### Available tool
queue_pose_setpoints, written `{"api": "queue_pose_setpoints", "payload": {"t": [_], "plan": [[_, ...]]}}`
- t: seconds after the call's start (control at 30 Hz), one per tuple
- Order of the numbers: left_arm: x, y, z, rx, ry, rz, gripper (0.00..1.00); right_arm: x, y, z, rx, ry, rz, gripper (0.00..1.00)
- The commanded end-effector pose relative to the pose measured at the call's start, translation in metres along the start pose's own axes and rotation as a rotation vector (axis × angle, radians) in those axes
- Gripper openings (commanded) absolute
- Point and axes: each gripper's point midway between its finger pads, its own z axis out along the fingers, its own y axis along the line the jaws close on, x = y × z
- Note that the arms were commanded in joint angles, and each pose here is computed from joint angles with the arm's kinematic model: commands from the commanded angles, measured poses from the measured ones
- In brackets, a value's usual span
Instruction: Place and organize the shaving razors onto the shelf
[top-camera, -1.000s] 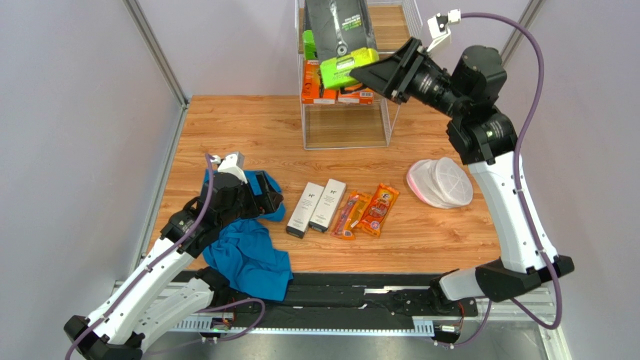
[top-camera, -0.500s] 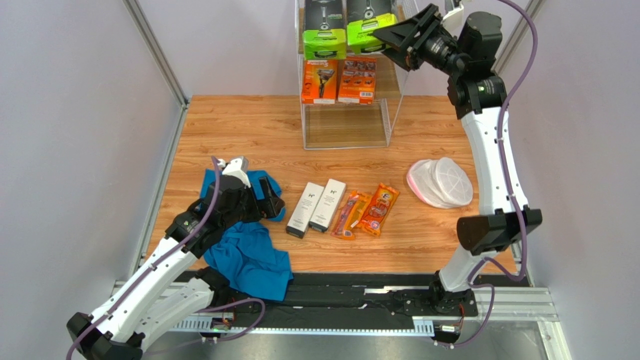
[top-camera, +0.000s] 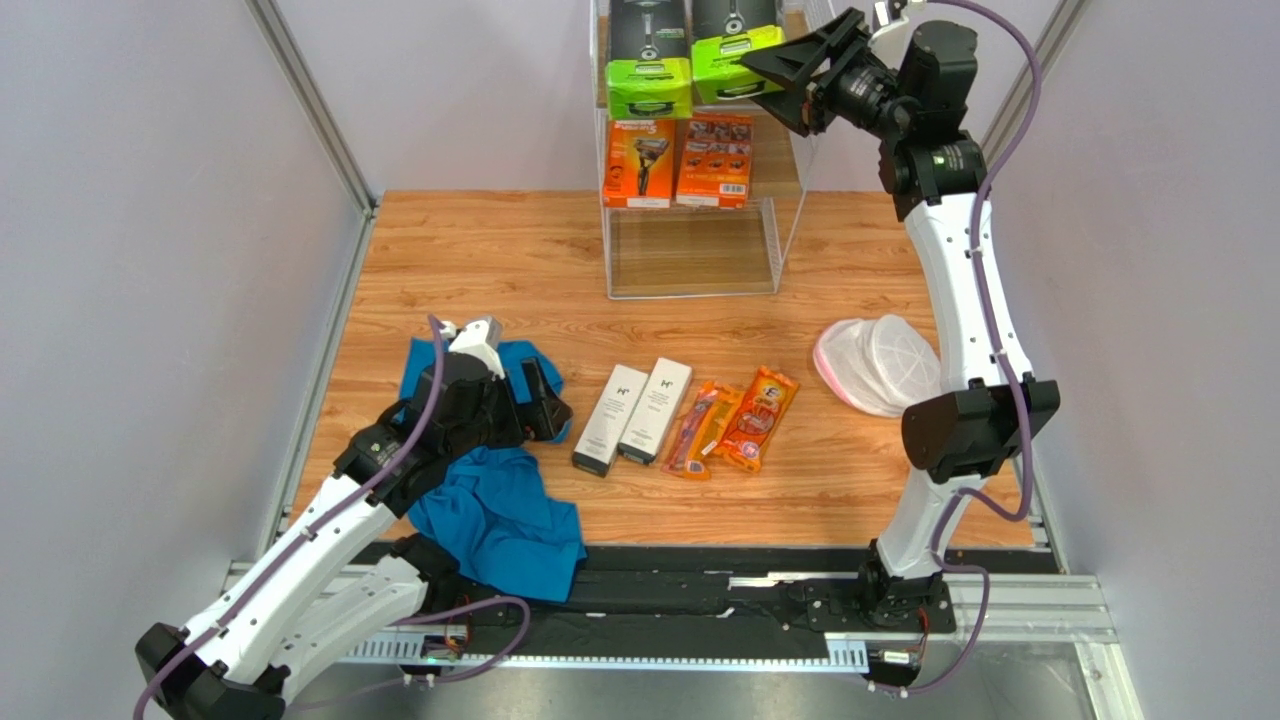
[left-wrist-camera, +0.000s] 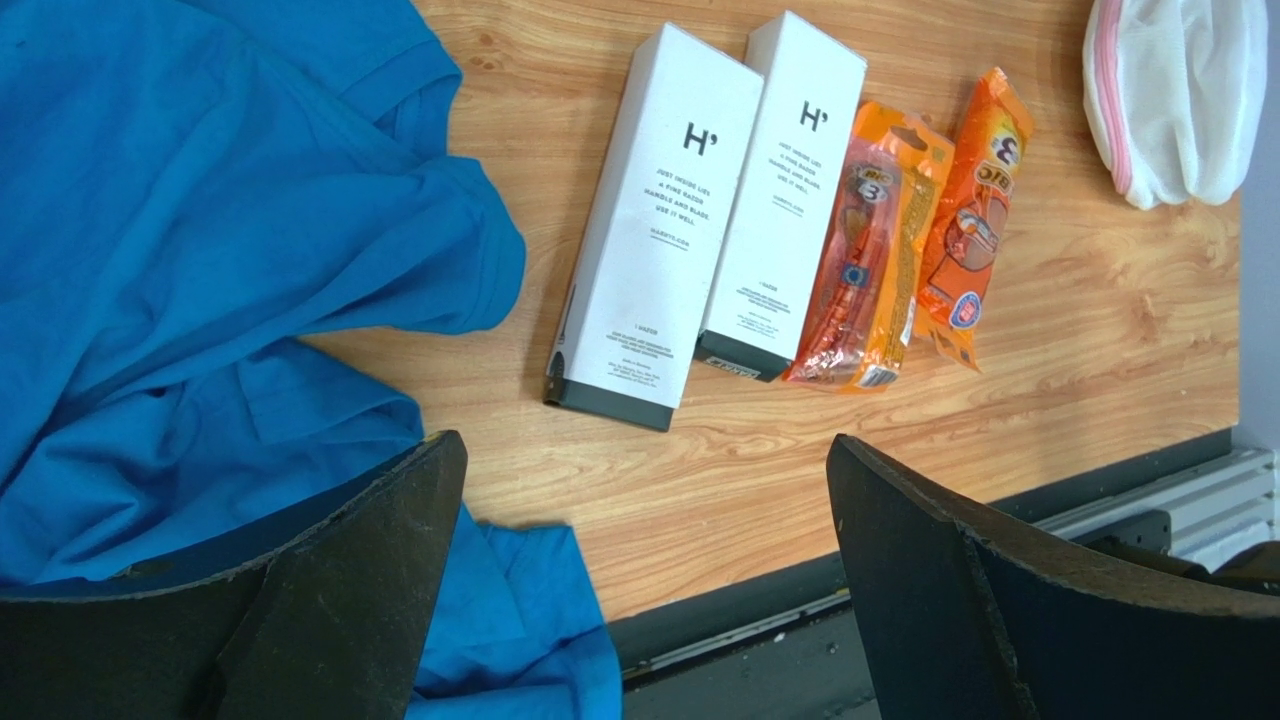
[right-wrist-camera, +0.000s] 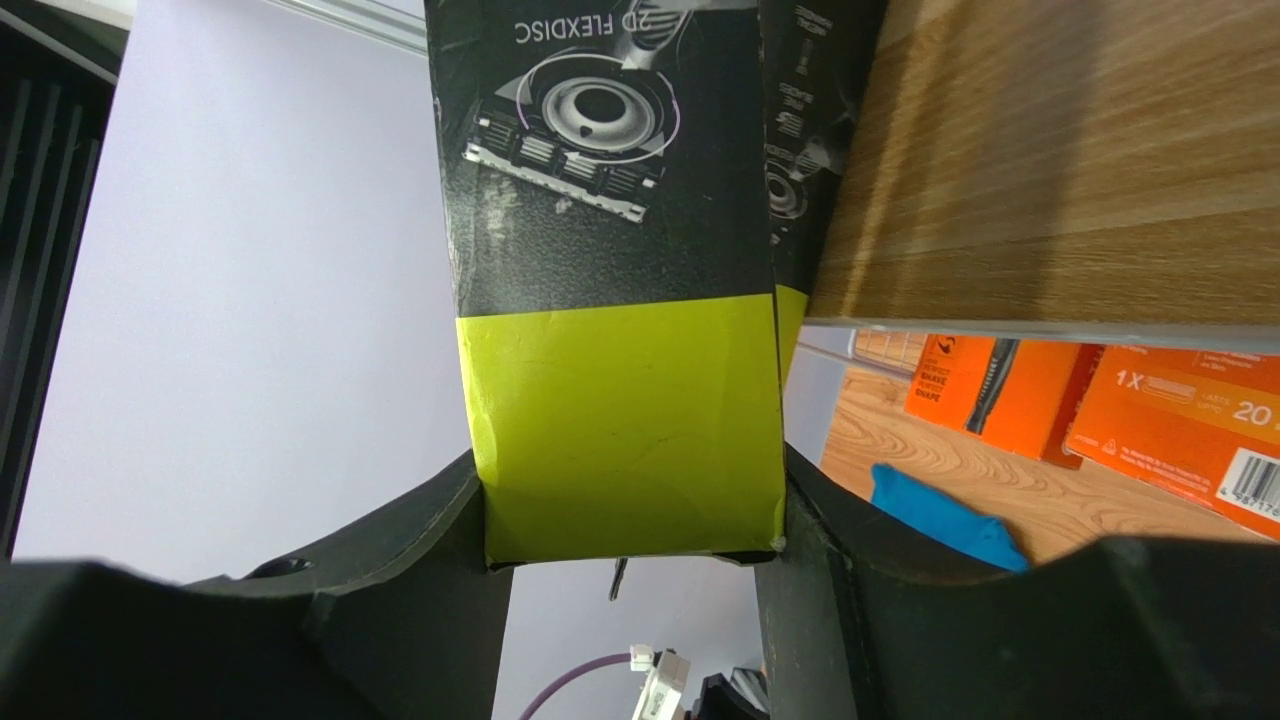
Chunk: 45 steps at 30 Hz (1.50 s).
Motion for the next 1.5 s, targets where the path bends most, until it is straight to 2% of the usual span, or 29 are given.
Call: {"api": "queue_pose_setpoints", "payload": {"t": [0.0, 0.37, 0.6, 0.93, 1.17, 1.33, 1.47], "plan": [[-0.003, -0.007, 0.0, 0.042, -0.013, 0.023, 0.99, -0.007, 0.052, -0.017, -0.14, -0.058, -0.095, 0.0], [0.002, -0.009, -0.002, 0.066, -0.004, 0.023, 0.97, -0.008, 0.031, -0.006, -0.106, -0.048, -0.05, 0.01], [0.002, -0.009, -0.002, 0.072, -0.004, 0.028, 0.96, 0.0, 0.021, 0.0, -0.103, 0.014, -0.015, 0.07], [0.006, -0.007, -0.001, 0.071, 0.003, 0.027, 0.95, 0.003, 0.014, -0.001, -0.083, 0.023, 0.003, 0.15], [0.007, -0.009, -0.003, 0.083, 0.006, 0.03, 0.94, 0.002, 0.014, -0.001, -0.077, 0.012, 0.007, 0.36], [0.009, -0.01, -0.004, 0.093, 0.016, 0.033, 0.94, 0.001, 0.01, 0.001, -0.066, 0.002, 0.015, 0.42], [0.011, -0.009, -0.005, 0.098, 0.017, 0.027, 0.93, -0.001, 0.01, 0.003, -0.068, -0.004, 0.016, 0.54]]}}
